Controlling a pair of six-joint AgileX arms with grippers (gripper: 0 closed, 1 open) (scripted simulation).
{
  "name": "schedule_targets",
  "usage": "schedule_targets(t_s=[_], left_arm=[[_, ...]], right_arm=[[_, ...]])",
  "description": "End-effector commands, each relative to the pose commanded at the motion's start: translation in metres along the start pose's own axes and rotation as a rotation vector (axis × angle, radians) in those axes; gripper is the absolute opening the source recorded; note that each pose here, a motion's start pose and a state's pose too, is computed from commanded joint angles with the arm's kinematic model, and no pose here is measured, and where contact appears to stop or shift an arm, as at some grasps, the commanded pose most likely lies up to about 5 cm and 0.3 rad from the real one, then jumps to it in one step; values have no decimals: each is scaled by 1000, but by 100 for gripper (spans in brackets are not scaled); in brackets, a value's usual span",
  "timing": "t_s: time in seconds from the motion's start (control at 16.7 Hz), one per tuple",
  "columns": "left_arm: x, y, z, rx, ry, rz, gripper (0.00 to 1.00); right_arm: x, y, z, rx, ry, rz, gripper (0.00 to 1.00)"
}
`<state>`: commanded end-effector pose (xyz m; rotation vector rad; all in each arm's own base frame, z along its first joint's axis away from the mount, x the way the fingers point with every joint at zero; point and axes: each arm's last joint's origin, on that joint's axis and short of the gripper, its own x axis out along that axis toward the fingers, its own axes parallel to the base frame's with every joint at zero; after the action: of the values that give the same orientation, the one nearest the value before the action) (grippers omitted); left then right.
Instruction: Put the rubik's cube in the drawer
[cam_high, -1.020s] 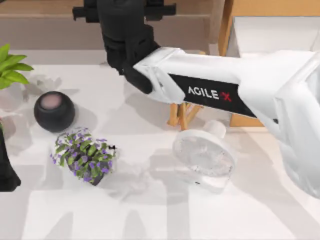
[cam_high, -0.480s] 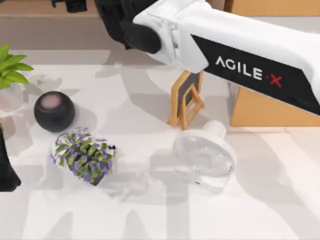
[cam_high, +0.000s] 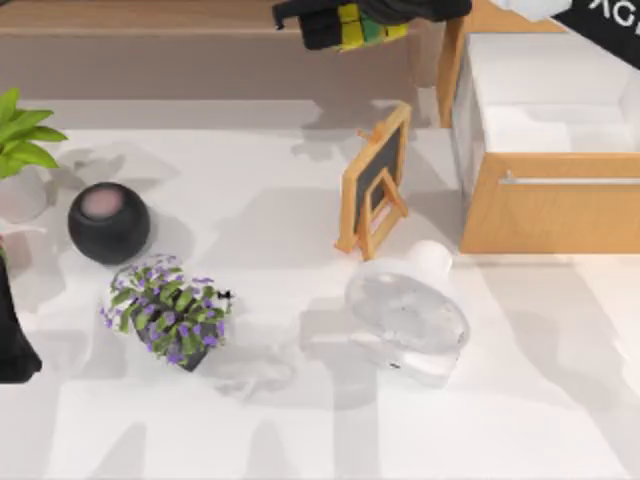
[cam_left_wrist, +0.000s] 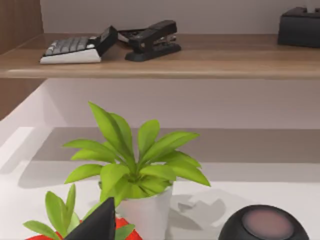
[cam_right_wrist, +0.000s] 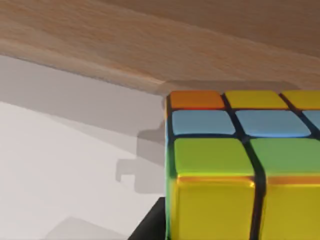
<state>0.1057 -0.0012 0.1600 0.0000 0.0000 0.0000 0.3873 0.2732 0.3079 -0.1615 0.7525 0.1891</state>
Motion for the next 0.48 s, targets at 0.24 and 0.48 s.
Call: schedule_targets(t_s=[0.24,0.48], left_arm=[[0,0,0,0,0,0,100],[0,0,0,0,0,0,100]], right_arm=[[19,-79,-10,34,303,-71,0],[54,-158,-26,141,540,-100,0]])
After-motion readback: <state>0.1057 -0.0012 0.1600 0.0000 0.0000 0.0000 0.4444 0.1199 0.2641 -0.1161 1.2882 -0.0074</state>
